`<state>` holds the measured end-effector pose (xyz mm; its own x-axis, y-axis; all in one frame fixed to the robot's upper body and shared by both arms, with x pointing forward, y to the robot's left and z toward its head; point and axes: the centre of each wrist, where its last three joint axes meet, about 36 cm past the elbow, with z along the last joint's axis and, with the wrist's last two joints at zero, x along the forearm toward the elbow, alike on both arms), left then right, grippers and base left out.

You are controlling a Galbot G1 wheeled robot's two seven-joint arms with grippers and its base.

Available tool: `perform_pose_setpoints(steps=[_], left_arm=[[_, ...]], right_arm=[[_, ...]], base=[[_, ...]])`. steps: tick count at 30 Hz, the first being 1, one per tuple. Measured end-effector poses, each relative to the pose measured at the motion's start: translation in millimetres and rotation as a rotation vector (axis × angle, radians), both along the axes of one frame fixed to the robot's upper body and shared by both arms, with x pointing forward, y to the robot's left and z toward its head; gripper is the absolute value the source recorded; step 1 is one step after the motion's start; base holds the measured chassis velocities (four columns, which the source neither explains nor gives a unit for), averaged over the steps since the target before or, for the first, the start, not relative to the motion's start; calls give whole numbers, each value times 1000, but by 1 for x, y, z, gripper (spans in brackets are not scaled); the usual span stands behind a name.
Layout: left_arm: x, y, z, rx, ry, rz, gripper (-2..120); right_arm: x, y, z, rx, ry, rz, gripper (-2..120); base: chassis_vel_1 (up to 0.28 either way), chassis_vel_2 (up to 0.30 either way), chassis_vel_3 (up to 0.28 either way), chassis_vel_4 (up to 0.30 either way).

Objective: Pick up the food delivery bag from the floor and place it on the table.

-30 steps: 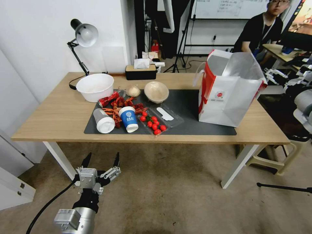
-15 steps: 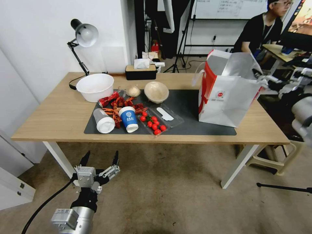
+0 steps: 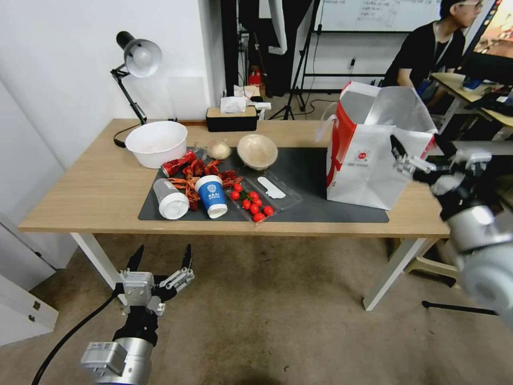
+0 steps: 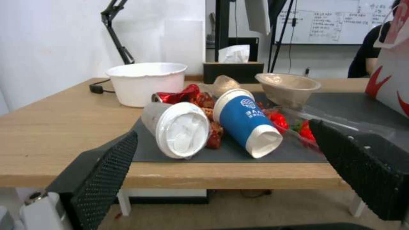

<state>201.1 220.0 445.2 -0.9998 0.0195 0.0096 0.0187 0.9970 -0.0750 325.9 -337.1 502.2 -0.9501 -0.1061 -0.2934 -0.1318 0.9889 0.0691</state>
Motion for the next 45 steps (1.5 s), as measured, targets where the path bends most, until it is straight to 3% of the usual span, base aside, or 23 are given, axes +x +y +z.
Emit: perform_pose_setpoints(steps=[5, 18, 45], left_arm=[[3, 1, -6, 1, -17, -29, 100], [5, 4, -20, 19, -25, -92, 100], [9, 4, -55, 34, 10, -86, 100]], right_arm=[[-39, 10, -53, 12, 39, -54, 100], [-91, 38, -113, 76, 151, -96, 100], [-86, 38, -139, 75, 190, -56, 100]], base=[[0, 0, 0, 0], [0, 0, 0, 0], [0, 0, 0, 0]])
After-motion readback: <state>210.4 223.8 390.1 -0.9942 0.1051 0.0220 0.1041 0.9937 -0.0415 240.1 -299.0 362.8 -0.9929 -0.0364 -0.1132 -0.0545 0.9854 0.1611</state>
